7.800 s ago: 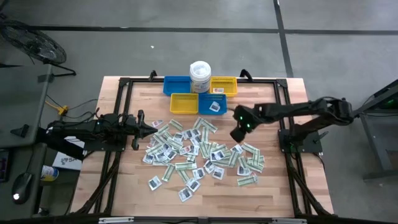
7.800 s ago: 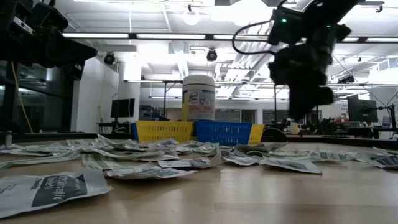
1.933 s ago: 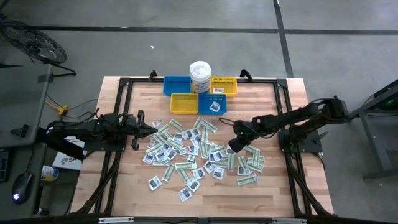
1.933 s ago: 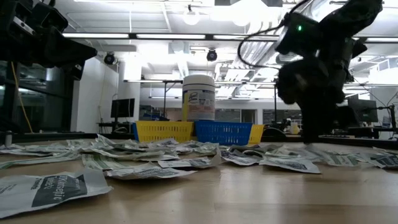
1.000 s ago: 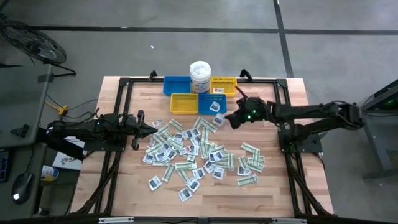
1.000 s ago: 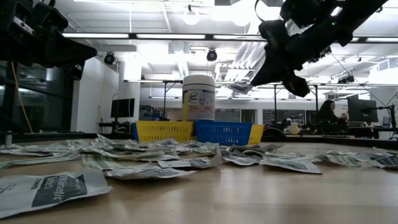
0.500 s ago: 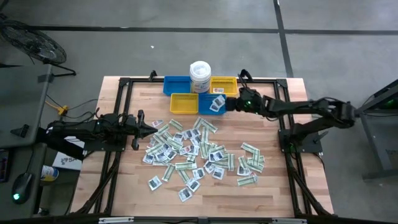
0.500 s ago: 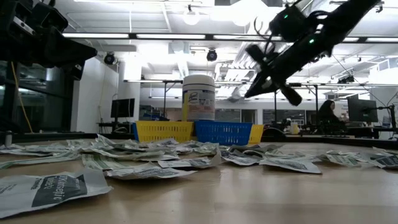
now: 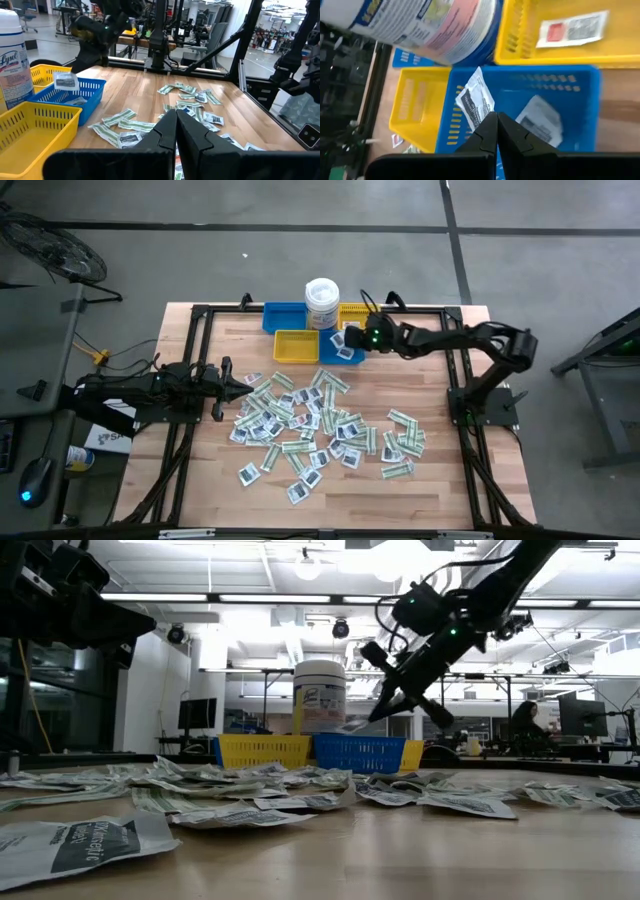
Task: Pick & Place First Aid Supplies
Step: Put the black towelette pack into the right blue bin, then put the green bandage pad into the left yellow bin
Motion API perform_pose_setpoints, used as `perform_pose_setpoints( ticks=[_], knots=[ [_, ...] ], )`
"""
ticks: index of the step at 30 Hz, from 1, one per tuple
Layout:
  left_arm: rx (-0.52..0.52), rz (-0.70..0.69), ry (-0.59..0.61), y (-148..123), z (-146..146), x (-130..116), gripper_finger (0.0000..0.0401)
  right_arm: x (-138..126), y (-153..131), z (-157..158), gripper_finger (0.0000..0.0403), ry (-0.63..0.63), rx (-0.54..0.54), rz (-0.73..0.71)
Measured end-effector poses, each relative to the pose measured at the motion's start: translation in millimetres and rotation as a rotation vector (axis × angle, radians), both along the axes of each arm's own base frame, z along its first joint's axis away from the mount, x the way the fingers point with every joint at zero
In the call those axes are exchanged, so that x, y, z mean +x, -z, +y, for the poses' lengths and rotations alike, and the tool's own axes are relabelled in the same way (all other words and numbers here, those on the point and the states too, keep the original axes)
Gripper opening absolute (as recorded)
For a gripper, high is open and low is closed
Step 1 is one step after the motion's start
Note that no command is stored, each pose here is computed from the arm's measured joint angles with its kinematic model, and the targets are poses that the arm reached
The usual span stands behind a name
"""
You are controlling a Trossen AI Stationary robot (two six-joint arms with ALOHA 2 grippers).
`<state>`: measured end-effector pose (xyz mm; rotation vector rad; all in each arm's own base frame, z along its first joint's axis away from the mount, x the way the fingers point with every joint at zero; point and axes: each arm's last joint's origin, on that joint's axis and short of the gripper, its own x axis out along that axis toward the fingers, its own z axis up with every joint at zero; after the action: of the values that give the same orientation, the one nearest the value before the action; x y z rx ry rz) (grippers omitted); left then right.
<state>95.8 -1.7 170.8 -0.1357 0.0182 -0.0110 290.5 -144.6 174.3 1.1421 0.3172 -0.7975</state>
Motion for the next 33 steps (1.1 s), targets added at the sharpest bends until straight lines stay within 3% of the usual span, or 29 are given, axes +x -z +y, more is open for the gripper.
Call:
perform_pose_setpoints(
  ticks=[9,18,22,33],
  knots=[
    [0.0,0.0,0.0,0,0,0,0.0007,7,1,-3,0.0014,-0.085,0.039,0.005],
    [0.0,0.0,0.0,0,0,0,0.0007,6,3,-3,0.0119,-0.11,0.048,0.015],
    [0.0,0.0,0.0,0,0,0,0.0007,2,-6,-2,0.0148,-0.126,0.029,0.013],
    [0.0,0.0,0.0,0,0,0,0.0007,-39,-27,41,0.0154,-0.298,0.033,0.15]
  ],
)
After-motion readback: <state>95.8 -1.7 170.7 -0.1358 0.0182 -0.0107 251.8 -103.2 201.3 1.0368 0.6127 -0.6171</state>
